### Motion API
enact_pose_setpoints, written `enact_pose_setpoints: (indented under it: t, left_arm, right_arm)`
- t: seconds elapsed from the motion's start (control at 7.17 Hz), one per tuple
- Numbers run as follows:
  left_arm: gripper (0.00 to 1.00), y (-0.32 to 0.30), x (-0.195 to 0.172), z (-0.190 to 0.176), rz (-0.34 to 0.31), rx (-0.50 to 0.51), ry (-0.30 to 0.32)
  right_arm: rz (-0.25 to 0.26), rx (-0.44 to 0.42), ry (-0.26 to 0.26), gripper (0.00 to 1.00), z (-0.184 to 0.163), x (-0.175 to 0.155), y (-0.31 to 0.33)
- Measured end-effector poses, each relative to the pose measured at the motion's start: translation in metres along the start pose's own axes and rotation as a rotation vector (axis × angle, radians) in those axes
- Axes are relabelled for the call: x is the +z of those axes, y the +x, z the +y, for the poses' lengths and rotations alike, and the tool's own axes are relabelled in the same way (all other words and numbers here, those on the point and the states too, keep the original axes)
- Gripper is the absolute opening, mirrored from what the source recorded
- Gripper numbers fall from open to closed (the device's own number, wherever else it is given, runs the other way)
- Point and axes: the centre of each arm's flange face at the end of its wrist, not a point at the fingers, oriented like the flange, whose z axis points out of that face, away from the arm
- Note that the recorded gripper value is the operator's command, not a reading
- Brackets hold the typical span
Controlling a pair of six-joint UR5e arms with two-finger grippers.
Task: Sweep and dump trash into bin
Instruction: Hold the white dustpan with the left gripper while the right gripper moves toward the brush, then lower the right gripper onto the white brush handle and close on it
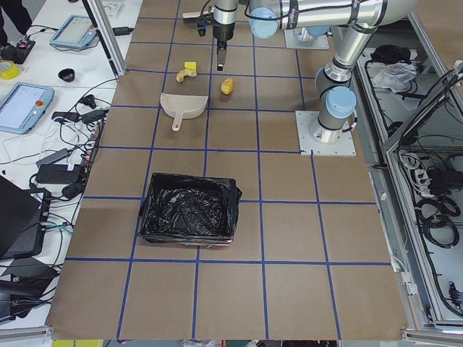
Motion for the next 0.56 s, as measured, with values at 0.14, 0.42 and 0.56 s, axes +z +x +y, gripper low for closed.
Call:
enact_pose_setpoints:
  t: [0.14, 0.42, 0.56]
  left_arm:
    - [1.00, -0.001, -0.002, -0.001, 0.000, -0.002, 0.005]
    - [1.00, -0.013, -0.002, -0.005, -0.006, -0.051, 0.009]
    - [1.00, -0.022, -0.001, -0.008, -0.011, -0.096, 0.007]
  right_arm:
    - [-0.006, -0.009, -0.015, 1.00, -0.008, 0.008, 0.018]
    - [-0.017, -0.039, -0.036, 1.00, -0.025, 0.025, 0.065]
    - [-0.017, -0.065, -0.030, 1.00, -0.034, 0.034, 0.087]
